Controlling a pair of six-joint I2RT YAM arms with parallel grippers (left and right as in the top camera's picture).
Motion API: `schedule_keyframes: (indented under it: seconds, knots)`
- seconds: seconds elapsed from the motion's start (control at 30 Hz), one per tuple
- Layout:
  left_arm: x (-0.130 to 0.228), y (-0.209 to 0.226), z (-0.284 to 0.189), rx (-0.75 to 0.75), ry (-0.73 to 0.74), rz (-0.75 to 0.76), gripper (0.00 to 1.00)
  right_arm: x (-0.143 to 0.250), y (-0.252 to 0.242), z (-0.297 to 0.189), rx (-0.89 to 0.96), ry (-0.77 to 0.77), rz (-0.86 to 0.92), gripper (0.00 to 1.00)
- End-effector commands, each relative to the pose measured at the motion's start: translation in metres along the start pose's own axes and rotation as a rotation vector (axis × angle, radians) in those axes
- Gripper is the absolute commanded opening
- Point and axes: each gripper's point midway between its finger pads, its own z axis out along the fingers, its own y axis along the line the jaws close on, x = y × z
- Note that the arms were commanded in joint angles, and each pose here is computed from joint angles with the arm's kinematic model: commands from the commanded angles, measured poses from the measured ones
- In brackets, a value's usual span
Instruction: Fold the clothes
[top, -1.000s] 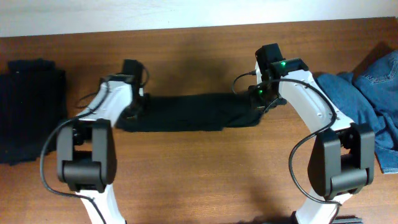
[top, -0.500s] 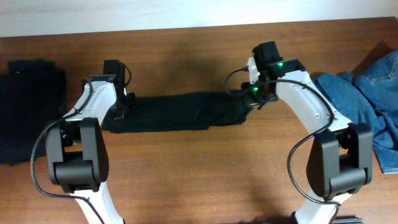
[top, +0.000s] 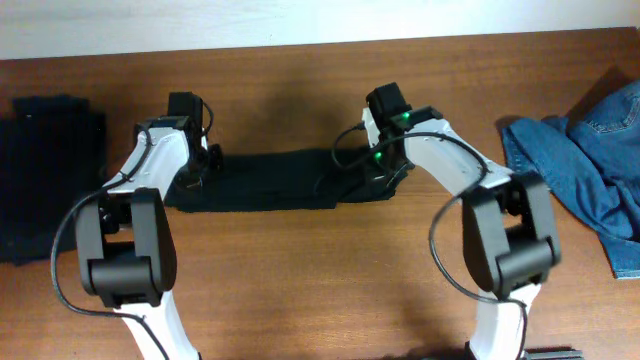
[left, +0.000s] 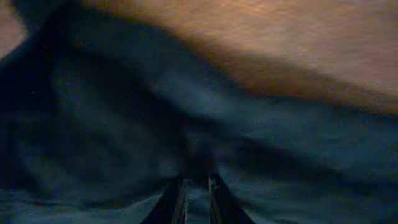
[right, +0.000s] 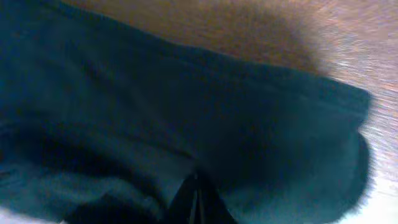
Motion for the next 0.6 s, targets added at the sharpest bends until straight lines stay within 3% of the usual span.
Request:
schedule_keyframes:
  seconds: [0.0,0.3,0.33,0.4,0.47,0.57]
  knots:
    - [-0.015,-0.026,-0.016,0.11,-0.017,0.034,0.15,0.009,-0.006,0.023,0.016,0.048,-0.001,0.04]
    - [-0.04,-0.009,-0.064,0.075,-0.093,0.003,0.22,0.014,0.008,0.045,-0.061,0.076,-0.003,0.04]
    - [-0.039,-0.001,-0.064,0.071,-0.084,-0.012,0.25,0.014,0.009,0.046,-0.062,0.075,-0.006,0.04]
    - [-0.038,0.013,-0.064,0.07,-0.069,-0.017,0.43,0.014,0.012,0.047,-0.063,0.075,-0.011,0.04]
    - [-0.037,0.03,-0.062,0.059,-0.056,-0.008,0.52,0.014,0.013,0.048,-0.063,0.074,-0.015,0.05]
    - [-0.034,0.054,-0.063,0.045,-0.036,0.021,0.56,0.012,0.016,0.048,-0.065,0.066,-0.023,0.05]
